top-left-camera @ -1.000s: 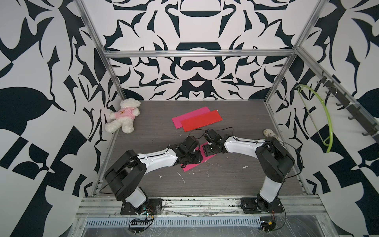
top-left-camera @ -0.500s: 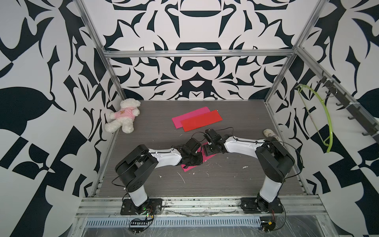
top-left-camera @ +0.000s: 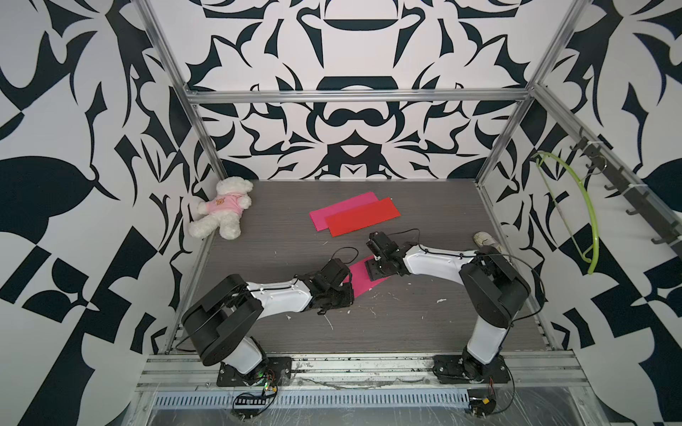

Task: Fold the rectangular paper in half along the long edge
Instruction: Fold the paper at the center of the board, then reset both arms

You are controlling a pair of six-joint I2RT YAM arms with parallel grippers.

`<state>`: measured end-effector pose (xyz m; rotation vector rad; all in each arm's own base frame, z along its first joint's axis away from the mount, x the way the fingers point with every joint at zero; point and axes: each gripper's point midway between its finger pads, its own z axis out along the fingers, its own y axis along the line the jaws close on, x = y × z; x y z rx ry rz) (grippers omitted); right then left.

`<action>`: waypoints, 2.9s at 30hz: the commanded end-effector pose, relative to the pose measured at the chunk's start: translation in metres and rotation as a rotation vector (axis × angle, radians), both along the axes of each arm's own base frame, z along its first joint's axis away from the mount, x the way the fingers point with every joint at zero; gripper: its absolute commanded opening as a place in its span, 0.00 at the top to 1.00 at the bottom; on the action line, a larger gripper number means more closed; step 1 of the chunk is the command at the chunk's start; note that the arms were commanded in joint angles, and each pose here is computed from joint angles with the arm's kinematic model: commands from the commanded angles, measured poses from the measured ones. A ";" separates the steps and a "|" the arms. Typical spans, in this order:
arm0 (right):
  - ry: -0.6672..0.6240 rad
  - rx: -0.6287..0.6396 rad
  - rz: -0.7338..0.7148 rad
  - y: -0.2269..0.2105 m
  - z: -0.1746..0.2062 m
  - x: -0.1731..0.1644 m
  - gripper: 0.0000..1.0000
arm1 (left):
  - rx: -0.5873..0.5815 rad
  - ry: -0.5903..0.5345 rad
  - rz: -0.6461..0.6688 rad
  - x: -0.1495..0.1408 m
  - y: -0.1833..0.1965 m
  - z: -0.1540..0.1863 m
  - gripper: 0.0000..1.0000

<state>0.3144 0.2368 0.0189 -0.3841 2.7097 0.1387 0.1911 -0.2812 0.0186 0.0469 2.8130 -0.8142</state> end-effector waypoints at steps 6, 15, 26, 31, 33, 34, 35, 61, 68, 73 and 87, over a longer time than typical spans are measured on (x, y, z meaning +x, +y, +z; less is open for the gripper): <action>0.049 -0.063 -0.019 -0.017 -0.017 -0.006 0.32 | 0.254 0.157 0.097 -0.044 0.084 -0.048 0.85; 0.046 -0.070 -0.021 -0.019 -0.016 -0.004 0.32 | 0.231 0.252 0.192 -0.059 0.115 -0.060 0.85; 0.039 -0.059 -0.024 -0.017 -0.012 0.001 0.32 | 0.211 0.242 0.248 -0.069 0.133 -0.051 0.85; 0.029 -0.034 -0.025 -0.010 -0.005 0.007 0.32 | 0.208 0.201 0.242 -0.053 0.125 -0.037 0.84; 0.014 -0.019 -0.025 -0.006 0.002 0.011 0.32 | 0.213 0.156 0.253 -0.043 0.125 -0.027 0.79; 0.007 -0.015 -0.026 -0.005 0.005 0.013 0.32 | 0.222 0.131 0.264 -0.039 0.127 -0.022 0.76; -0.003 -0.013 -0.030 -0.004 0.009 0.016 0.32 | 0.229 0.095 0.279 -0.032 0.130 -0.014 0.72; -0.473 0.261 -0.187 -0.098 0.132 0.063 0.00 | 0.293 -0.690 0.268 0.128 0.178 0.122 0.01; -0.664 0.097 -0.313 -0.194 0.137 0.059 0.00 | 0.327 -0.772 0.288 0.134 0.227 0.123 0.01; -0.789 -0.051 -0.419 -0.238 0.131 0.048 0.01 | 0.351 -0.866 0.284 0.144 0.246 0.112 0.01; -0.810 -0.054 -0.404 -0.248 0.070 0.069 0.00 | 0.330 -0.952 0.333 0.193 0.272 0.093 0.01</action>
